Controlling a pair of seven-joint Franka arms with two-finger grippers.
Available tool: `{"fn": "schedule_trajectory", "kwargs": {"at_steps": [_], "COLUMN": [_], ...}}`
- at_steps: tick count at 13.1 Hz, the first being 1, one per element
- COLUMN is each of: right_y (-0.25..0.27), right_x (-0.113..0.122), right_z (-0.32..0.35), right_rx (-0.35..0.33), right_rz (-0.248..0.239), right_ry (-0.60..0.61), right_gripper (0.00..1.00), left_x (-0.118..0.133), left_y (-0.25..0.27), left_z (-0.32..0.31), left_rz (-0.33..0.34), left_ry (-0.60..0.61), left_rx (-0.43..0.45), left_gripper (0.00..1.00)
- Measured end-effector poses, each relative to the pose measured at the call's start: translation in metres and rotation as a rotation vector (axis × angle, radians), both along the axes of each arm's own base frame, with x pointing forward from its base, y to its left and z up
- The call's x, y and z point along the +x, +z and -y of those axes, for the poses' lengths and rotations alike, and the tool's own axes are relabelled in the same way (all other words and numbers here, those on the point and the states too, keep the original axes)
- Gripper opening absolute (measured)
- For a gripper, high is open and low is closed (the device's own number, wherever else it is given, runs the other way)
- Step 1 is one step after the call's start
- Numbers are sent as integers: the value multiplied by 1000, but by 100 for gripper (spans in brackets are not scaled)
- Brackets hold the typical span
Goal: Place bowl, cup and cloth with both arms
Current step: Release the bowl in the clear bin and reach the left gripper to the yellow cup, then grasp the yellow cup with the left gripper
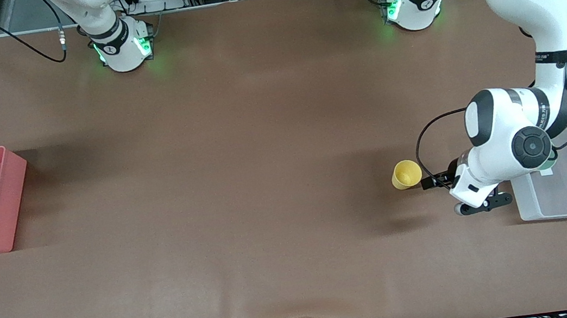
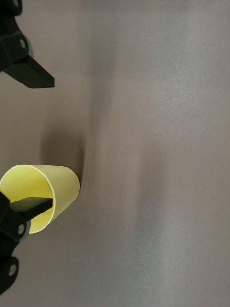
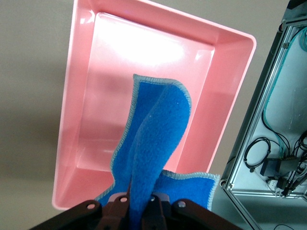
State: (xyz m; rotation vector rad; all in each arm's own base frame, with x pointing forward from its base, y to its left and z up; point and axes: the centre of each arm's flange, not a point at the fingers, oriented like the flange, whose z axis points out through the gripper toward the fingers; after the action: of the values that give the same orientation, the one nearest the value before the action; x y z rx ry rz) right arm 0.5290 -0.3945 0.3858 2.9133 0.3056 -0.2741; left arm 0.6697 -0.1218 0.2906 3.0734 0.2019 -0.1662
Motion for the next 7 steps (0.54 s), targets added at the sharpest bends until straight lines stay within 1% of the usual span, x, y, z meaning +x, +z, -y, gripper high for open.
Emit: {"fn": "schedule_trajectory", "kwargs": {"at_steps": [2,7], "right_y": [-13,-31], "right_x": [3,6], "right_z": [0,-1], "right_rx": [7,37], "right_rz": [-3,-9], "right_ry": [5,-4], "right_gripper": [4,4], "left_x": [-3,-30], "left_y": [-5,-38], "left_z": [7,24], "left_rz": [-12,-91], "left_ry": [7,-16], "left_rx": [-2,1], "left_gripper": [100,100]}}
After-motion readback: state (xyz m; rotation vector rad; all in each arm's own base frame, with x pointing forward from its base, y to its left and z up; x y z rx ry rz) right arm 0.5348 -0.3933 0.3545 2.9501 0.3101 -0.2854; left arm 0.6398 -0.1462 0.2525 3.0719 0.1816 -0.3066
